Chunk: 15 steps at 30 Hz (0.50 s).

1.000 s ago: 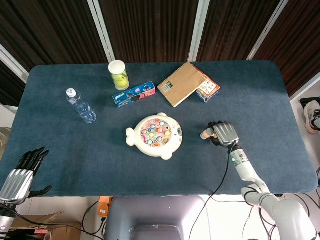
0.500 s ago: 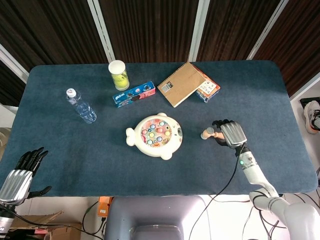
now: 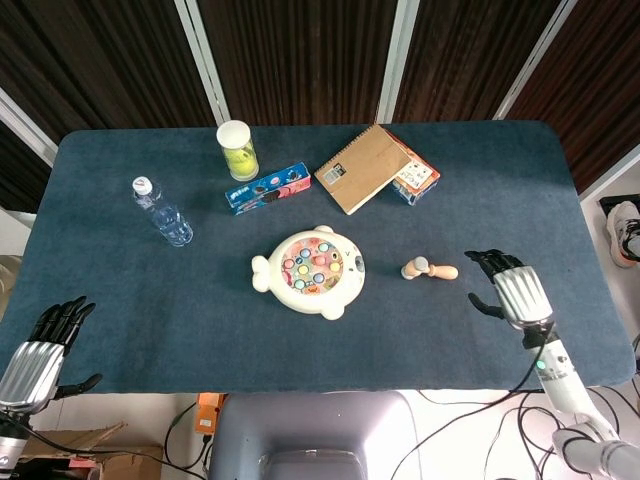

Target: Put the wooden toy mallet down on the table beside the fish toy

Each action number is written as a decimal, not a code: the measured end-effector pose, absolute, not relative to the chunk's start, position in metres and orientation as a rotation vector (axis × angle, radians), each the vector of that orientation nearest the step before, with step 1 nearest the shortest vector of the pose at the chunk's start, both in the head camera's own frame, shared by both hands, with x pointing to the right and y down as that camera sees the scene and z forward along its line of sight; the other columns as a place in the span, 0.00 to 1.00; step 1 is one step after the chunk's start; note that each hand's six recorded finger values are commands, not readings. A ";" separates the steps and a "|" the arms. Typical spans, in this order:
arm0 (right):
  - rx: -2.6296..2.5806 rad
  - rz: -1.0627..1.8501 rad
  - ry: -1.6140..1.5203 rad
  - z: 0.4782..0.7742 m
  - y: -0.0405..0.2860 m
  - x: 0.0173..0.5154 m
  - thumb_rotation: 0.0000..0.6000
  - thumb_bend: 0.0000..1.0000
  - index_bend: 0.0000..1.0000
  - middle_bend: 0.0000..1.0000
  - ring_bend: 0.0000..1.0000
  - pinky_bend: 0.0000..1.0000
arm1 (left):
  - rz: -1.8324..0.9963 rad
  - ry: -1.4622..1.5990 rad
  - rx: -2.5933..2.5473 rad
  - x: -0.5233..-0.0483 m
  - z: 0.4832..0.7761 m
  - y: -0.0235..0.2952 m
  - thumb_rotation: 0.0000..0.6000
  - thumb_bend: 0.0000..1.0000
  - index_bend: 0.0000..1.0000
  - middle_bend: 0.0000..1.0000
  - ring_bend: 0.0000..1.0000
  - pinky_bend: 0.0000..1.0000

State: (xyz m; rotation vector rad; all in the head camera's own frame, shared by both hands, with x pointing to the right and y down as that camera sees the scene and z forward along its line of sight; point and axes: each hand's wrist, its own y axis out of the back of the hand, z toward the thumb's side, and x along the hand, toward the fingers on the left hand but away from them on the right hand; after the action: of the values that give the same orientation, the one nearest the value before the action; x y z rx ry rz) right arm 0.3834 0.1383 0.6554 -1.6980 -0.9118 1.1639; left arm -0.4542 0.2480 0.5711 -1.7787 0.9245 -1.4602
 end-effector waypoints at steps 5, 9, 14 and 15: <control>-1.667 1.220 -0.945 0.626 0.178 0.404 1.00 0.17 0.00 0.01 0.00 0.08 | -1.446 0.911 -1.780 -0.451 0.572 0.249 1.00 0.07 0.00 0.00 0.00 0.07; -1.592 1.294 -0.919 0.605 0.206 0.410 1.00 0.17 0.00 0.00 0.00 0.04 | -1.454 0.892 -1.784 -0.449 0.575 0.250 1.00 0.07 0.00 0.00 0.00 0.07; -1.536 1.349 -0.932 0.575 0.225 0.415 1.00 0.17 0.00 0.00 0.00 0.03 | -1.445 0.867 -1.785 -0.444 0.576 0.254 1.00 0.07 0.00 0.00 0.00 0.07; -1.535 1.357 -0.934 0.572 0.227 0.417 1.00 0.17 0.00 0.00 0.00 0.03 | -1.445 0.867 -1.785 -0.444 0.576 0.254 1.00 0.07 0.00 0.00 0.00 0.07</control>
State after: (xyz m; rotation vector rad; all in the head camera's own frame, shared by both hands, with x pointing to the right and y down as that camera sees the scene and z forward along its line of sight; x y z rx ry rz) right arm 0.4168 0.2267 0.5720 -1.5351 -0.9337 1.3567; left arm -0.4439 0.2539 0.5757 -1.7854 0.8666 -1.4451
